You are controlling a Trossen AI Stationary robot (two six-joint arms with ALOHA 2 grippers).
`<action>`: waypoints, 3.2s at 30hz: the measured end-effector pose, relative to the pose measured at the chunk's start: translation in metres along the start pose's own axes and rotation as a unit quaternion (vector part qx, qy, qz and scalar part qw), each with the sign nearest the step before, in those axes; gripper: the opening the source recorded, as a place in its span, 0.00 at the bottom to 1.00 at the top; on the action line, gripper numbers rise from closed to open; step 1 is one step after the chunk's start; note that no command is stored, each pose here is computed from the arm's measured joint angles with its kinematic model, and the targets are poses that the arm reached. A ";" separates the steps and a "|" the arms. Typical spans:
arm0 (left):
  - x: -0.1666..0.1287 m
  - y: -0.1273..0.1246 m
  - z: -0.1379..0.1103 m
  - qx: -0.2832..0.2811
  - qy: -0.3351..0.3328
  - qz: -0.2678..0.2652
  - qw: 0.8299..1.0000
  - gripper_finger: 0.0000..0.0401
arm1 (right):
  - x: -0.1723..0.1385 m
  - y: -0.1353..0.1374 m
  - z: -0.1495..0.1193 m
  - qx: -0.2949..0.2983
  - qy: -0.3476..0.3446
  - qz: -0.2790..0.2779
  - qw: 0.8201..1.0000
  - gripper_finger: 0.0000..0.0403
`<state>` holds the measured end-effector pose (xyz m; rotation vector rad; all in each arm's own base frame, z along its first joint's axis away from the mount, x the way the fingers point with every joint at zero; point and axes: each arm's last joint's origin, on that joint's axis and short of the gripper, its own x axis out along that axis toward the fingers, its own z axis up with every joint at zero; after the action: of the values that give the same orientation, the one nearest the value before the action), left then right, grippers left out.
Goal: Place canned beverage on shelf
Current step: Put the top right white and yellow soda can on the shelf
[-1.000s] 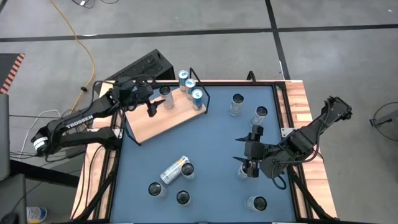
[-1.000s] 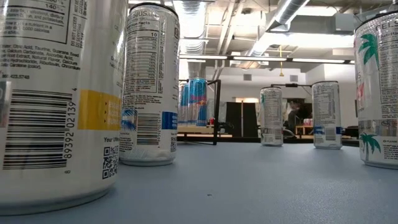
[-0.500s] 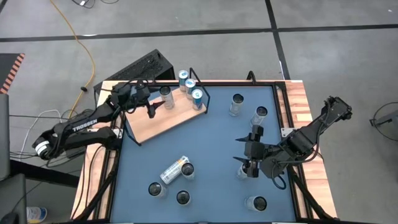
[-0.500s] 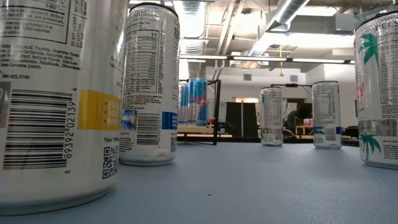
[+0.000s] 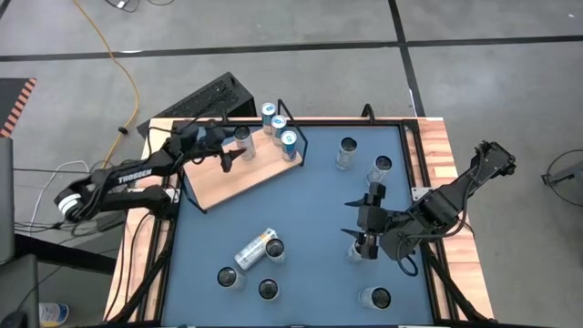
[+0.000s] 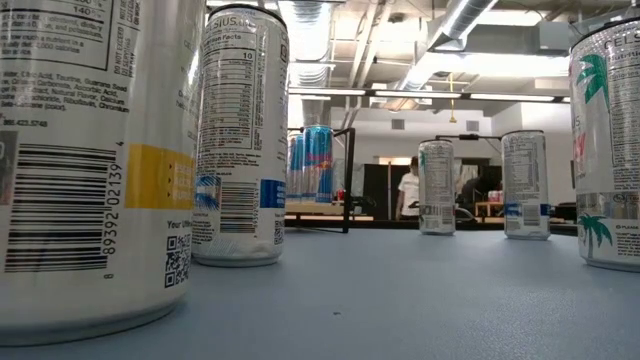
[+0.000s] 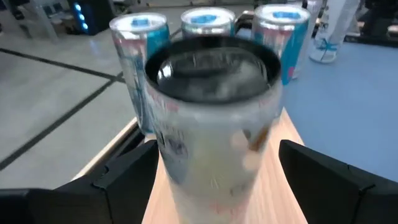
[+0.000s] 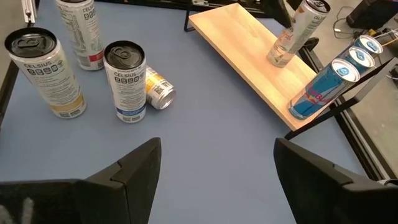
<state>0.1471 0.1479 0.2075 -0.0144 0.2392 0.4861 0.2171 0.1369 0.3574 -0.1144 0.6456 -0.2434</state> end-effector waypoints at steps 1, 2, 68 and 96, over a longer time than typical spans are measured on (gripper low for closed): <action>0.002 0.001 0.002 -0.001 -0.006 0.001 1.000 0.79 | 0.000 0.000 0.000 0.000 0.000 0.000 1.000 0.73; 0.003 0.002 0.004 0.000 -0.013 0.001 1.000 0.79 | 0.000 0.000 0.000 0.000 0.000 0.000 1.000 0.73; 0.030 -0.031 0.031 -0.087 -0.012 0.249 0.965 0.64 | 0.000 0.000 0.000 -0.005 0.000 -0.001 1.000 0.73; 0.072 -0.038 0.022 -0.112 0.020 0.299 0.947 0.64 | 0.002 -0.003 -0.001 -0.010 0.011 -0.010 1.000 0.73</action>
<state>0.2316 0.1495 0.2103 -0.1785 0.2256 1.1189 0.2172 0.1330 0.3558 -0.1379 0.6680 -0.2587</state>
